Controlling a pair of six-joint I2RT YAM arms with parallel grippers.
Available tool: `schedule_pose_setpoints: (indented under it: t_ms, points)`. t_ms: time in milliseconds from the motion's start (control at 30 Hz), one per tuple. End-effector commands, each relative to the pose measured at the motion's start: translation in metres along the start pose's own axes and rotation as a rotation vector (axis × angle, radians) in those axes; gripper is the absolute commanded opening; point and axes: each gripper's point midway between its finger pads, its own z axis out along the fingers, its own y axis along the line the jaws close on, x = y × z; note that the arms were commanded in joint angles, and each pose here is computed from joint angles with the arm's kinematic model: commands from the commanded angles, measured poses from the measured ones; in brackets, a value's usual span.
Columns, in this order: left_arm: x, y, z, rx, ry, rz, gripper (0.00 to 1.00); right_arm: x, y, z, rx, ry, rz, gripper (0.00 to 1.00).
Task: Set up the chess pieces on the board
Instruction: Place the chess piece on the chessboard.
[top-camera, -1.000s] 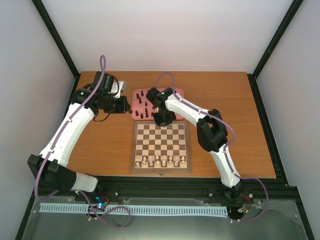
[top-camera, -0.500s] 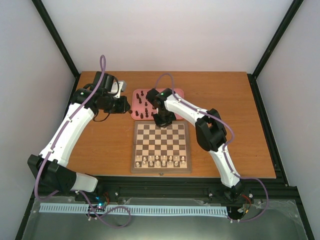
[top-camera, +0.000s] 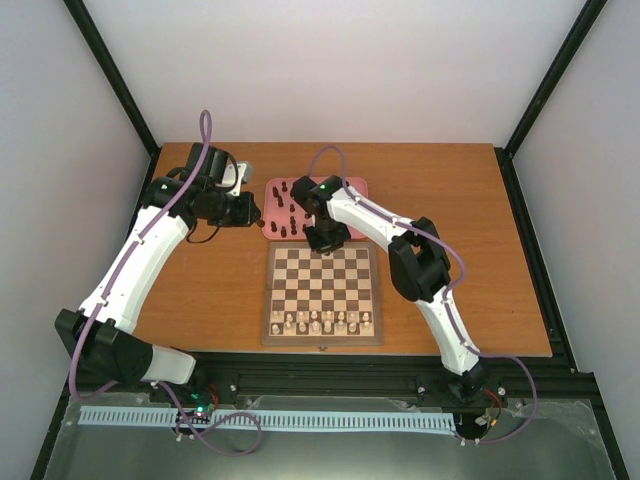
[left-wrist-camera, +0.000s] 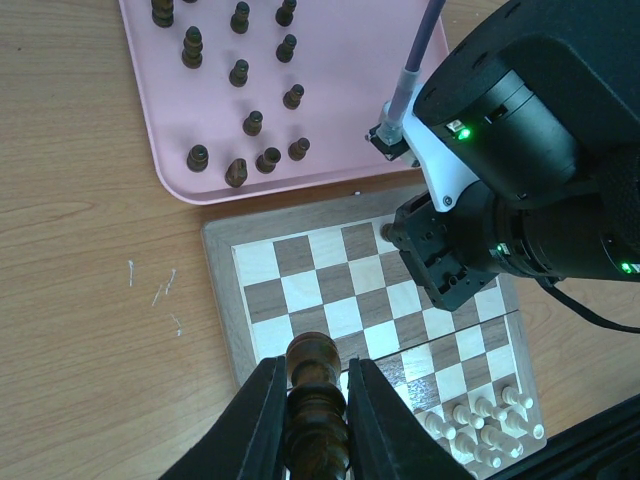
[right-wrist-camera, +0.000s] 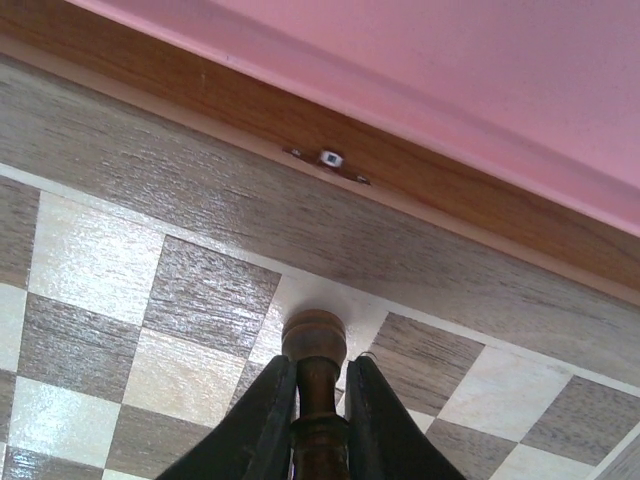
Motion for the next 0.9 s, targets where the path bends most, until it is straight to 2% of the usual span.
schedule_pose_setpoints:
  t_ms: [0,333,667,867]
  points:
    - [0.0,-0.004,-0.002,0.012,0.003,0.022,0.01,-0.004,-0.003,0.004,0.009,0.013,0.006,0.15]
    - [0.001,-0.004,0.001,0.015,0.01,0.023,0.01,0.0,-0.004,0.003,0.012,0.022,0.005,0.18]
    - [0.002,-0.004,0.0,0.014,0.009,0.023,0.01,-0.004,-0.002,-0.003,-0.001,0.002,-0.003,0.26]
    - [0.002,-0.004,0.0,0.015,0.009,0.025,0.01,-0.012,0.003,-0.015,-0.028,-0.035,-0.009,0.34]
